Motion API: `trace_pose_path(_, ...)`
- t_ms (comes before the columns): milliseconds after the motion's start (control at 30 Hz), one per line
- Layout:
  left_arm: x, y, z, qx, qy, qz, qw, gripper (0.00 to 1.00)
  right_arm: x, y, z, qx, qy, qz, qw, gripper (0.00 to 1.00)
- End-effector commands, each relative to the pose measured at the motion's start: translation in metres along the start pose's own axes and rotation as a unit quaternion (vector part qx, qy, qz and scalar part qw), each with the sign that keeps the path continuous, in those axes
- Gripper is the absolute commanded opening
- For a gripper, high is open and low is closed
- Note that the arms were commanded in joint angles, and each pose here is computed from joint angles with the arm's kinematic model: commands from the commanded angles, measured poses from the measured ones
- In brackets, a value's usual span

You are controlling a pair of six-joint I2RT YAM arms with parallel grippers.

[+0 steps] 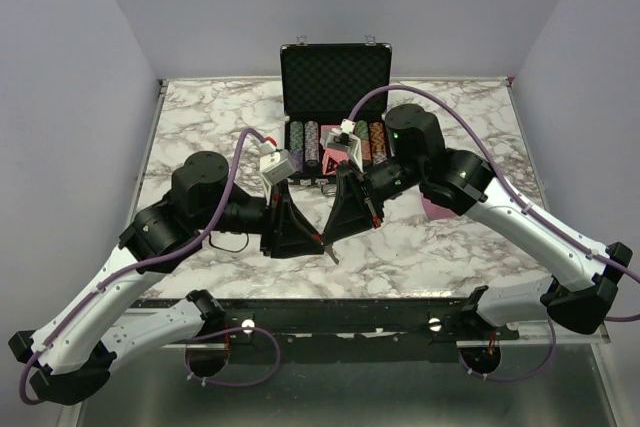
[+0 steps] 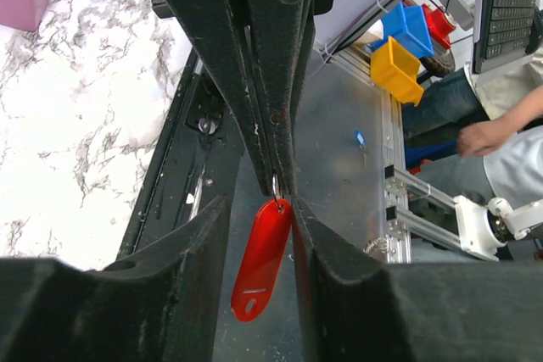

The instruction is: Remove the keys from the keyring

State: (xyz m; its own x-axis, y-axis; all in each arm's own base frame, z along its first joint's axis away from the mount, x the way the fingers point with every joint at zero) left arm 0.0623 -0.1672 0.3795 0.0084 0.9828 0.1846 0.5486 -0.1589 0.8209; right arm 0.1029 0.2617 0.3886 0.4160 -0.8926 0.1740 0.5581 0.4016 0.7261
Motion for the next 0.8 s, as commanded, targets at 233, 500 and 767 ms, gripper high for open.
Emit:
trace_pose_path(233,-0.001,0.0,0.001,-0.005,-0.006,-0.006,1.0,0.22,-0.002,0.007,0.01,0.018,0.019,-0.003,1.0,0.01)
trace_pose_path(500,-0.005,0.0,0.01,0.012,0.034,-0.014,0.999,0.0,-0.003,0.01,0.009,0.021,0.005,-0.013,1.0,0.01)
trace_pose_path(767,-0.007,0.003,0.013,0.025,0.046,-0.044,0.998,0.0,-0.003,0.013,0.007,0.024,-0.016,-0.033,0.999,0.07)
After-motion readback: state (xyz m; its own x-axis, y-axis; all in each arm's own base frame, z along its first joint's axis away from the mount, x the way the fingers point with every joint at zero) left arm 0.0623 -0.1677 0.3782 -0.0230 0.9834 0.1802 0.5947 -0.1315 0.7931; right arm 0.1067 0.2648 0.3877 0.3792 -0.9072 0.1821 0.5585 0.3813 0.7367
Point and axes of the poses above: each gripper's point midway between its finger pads, its own x axis back along the fingers, its own z axis along the line the jaws close on, y = z × x, the point moved 9 cm from there along x, back along the fingers, and after that the axes turned 2 degrees about -x, right-handed, at the moved point
